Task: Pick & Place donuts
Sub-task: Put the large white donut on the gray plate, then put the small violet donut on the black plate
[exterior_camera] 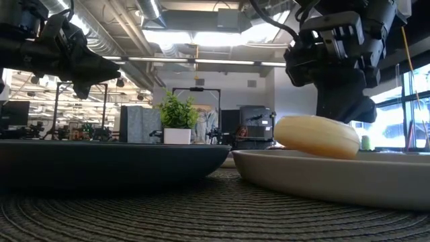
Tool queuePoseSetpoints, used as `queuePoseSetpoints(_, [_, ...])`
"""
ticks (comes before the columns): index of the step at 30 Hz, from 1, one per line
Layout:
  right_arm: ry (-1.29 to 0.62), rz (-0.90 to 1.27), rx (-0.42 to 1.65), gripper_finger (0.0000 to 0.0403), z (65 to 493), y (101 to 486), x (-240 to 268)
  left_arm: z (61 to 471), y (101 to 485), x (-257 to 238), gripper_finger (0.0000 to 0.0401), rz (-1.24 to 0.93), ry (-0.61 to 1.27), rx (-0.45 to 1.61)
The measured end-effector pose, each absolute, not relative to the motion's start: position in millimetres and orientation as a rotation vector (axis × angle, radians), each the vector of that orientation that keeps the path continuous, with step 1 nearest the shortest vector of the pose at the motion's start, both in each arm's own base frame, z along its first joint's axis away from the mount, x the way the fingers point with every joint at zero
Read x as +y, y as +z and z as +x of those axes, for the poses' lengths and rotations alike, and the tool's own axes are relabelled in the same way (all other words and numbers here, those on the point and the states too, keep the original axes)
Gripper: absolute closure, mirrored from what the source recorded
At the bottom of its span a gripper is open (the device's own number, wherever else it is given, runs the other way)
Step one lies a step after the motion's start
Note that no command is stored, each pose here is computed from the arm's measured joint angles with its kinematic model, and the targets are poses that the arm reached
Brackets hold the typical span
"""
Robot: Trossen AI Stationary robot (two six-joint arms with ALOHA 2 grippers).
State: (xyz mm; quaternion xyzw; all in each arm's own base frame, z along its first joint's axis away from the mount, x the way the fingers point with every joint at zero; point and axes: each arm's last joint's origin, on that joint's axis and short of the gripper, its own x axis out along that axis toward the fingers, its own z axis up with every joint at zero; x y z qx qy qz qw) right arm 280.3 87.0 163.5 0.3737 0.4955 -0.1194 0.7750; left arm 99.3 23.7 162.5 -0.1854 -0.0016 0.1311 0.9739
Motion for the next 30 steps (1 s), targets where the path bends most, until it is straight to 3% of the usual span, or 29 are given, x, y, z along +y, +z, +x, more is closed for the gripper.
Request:
queuePoseSetpoints(16, [-0.252,0.802,1.073,0.0265,280,164,87,99,163,24,0.0306,-0.374,0.264,-0.004])
queuePoseSetpoints(20, [-0.249,0.803,1.069,0.0258,280,165,87,99,163,24,0.0307,-0.406,0.263,-0.012])
queuePoseSetpoints(25, [-0.22,0.785,1.0,0.0257,274,185,84,99,169,24,0.0307,-0.612,0.243,-0.105])
queuePoseSetpoints(30, [-0.172,0.746,0.979,0.0257,257,211,79,101,183,19,0.0307,-0.554,0.101,-0.115])
